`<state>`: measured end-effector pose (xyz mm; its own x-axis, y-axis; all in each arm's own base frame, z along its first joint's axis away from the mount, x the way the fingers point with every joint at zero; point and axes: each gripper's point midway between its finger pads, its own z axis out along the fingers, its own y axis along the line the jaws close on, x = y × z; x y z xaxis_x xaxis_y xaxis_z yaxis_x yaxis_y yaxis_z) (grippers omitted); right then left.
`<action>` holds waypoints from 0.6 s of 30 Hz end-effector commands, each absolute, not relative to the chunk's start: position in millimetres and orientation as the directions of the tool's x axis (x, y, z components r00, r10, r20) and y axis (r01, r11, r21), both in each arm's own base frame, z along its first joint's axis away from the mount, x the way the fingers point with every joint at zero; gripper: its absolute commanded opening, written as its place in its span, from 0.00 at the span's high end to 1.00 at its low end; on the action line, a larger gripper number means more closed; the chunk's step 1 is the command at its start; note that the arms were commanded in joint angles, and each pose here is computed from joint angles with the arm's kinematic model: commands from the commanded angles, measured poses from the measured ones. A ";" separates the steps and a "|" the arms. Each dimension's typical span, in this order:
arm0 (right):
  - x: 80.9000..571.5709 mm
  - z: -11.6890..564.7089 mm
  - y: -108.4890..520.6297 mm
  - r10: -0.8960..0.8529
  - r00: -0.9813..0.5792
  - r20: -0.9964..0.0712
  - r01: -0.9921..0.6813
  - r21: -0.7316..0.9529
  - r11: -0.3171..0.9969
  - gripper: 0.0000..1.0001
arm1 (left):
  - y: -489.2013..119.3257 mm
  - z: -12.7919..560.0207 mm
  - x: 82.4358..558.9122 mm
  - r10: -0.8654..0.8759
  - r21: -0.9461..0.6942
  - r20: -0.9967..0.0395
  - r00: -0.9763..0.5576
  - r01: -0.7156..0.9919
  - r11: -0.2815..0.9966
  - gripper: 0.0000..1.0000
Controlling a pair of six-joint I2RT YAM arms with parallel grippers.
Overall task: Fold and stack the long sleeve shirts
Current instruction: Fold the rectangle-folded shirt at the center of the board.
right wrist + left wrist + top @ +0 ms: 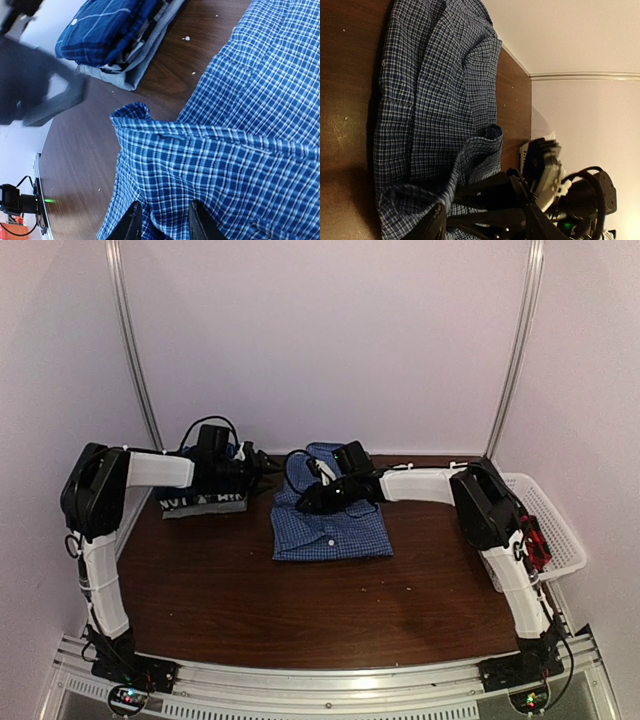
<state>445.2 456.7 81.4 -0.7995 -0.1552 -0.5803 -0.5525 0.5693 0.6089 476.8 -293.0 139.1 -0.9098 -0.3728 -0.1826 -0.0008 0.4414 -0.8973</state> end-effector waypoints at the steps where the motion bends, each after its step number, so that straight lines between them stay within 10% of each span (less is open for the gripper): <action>1: 479.2 67.2 452.3 -0.069 -0.846 -0.528 -0.460 0.659 0.596 0.66 | -274.8 162.1 450.9 -0.346 -0.857 -0.285 -0.894 0.076 0.509 0.45; 18: 500.3 117.7 454.8 0.029 -0.830 -0.558 -0.461 0.713 0.529 0.60 | -278.8 101.2 375.0 -0.218 -0.767 -0.250 -0.943 0.055 0.639 0.45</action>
<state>493.7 452.1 52.2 -0.8781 -0.0092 -0.4783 -0.3939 0.5815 0.7119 375.9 -260.9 111.3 -0.9367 -0.2712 -0.2213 0.0069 0.6178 -0.7863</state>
